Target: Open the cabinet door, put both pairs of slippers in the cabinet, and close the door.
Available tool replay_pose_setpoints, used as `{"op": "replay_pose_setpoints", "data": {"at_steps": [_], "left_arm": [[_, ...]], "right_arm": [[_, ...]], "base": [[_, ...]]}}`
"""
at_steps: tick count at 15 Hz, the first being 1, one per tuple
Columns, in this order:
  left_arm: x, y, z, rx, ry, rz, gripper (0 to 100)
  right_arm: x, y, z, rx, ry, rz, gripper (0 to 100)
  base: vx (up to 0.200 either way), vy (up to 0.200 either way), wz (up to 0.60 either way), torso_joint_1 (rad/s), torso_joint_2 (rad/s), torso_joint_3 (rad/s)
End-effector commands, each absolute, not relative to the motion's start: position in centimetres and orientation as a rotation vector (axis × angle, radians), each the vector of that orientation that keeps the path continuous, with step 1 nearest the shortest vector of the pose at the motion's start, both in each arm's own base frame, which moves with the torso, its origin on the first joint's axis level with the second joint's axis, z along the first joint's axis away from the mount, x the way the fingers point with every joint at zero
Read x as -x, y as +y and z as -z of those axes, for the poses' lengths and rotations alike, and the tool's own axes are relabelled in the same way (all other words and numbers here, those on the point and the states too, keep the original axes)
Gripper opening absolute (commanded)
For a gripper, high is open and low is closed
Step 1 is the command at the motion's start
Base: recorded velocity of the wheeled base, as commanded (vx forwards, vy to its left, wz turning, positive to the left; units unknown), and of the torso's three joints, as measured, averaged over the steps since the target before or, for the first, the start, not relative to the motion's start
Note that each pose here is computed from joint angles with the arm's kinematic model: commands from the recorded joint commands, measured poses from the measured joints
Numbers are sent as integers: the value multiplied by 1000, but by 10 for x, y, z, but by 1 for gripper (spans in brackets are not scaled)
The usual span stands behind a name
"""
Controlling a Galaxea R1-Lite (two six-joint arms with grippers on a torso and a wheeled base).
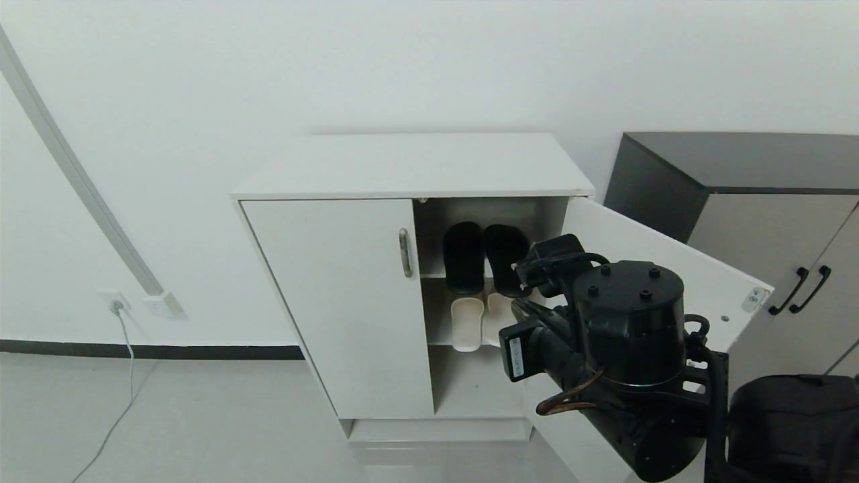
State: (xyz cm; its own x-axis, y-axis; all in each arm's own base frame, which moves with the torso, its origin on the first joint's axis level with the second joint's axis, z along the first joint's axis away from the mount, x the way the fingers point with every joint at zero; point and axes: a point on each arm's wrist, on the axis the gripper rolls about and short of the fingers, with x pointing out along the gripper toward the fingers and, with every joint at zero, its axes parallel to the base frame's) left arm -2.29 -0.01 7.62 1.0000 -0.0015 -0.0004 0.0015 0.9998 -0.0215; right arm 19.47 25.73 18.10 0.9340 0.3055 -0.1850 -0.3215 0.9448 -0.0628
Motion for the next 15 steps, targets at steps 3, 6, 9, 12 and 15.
{"op": "replay_pose_setpoints", "data": {"at_steps": [3,6,9,12,15], "left_arm": [[23,0,-76,21,0,0,0],[23,0,-76,21,0,0,0],[23,0,-76,21,0,0,0],[23,0,-76,23,0,0,0],[23,0,-76,23,0,2,0]], "right_arm": [[-195,257,-181,93,175,-319,0],[-196,257,-181,92,174,-317,0],[-196,256,-181,91,173,-317,0],[-196,256,-181,91,173,-317,0],[-196,256,-181,91,173,-317,0]], "base": [[0,0,0,199,-510,-313],[0,0,0,209,-523,-312],[0,0,0,238,-553,-316],[0,0,0,256,-583,-329],[0,0,0,259,-588,-323]]}}
